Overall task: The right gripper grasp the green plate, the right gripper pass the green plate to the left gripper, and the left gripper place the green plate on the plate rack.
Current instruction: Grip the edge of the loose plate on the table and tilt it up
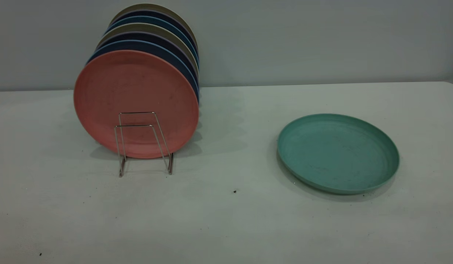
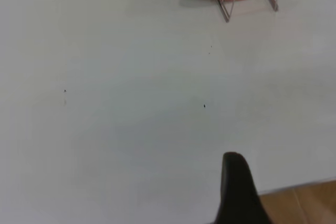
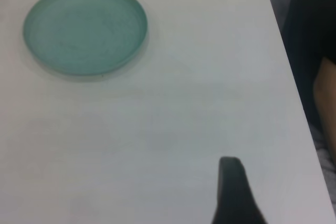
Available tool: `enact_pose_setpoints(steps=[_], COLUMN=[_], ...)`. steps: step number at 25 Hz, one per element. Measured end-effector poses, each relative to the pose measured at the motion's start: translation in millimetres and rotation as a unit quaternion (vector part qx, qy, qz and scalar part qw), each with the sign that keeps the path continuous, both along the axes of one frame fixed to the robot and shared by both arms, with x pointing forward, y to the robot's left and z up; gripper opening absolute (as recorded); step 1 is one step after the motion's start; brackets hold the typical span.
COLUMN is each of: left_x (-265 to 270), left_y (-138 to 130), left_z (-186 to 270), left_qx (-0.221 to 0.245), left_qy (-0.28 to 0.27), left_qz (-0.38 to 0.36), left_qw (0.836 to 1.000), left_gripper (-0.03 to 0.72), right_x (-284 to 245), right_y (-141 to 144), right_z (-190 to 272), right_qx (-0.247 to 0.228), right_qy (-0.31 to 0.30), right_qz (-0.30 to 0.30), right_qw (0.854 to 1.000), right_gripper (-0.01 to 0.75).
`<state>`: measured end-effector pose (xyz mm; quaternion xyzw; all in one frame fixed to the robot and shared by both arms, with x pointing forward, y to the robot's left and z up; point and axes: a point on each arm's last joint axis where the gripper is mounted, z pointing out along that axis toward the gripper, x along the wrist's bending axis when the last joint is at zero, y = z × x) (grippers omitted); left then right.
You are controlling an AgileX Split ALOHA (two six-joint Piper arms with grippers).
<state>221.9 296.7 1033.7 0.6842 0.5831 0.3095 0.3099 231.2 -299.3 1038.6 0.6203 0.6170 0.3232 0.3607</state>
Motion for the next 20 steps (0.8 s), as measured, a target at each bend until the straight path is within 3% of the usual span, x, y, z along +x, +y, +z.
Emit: enact_pose_setpoints(steps=[6,12,16,20], left_x=[18.0,98.3,159.5,214.1], left_y=[1.6,0.8,0.2,-0.3], left_z=[32.7,64.4,62.4,47.1], left_qx=[-0.019,0.002,0.015,0.022], left_qy=[0.014,0.063,0.114,0.164], left_qz=[0.028,0.013,0.002,-0.004], left_qw=[0.999,0.998,0.993,0.986], left_gripper=[0.487,0.515,0.531,0.534], right_x=[19.9,92.4,146.6,197.6], right_y=[3.6,8.9,11.9,16.2], right_z=[14.0,23.2,15.8,-2.7], right_qx=[0.018,0.064,0.073,0.101], right_qy=[0.015,0.074,0.127,0.203], right_qz=[0.018,0.044,0.076,0.104], right_qw=[1.000,0.994,0.986,0.968], right_gripper=[0.497,0.555,0.562,0.564])
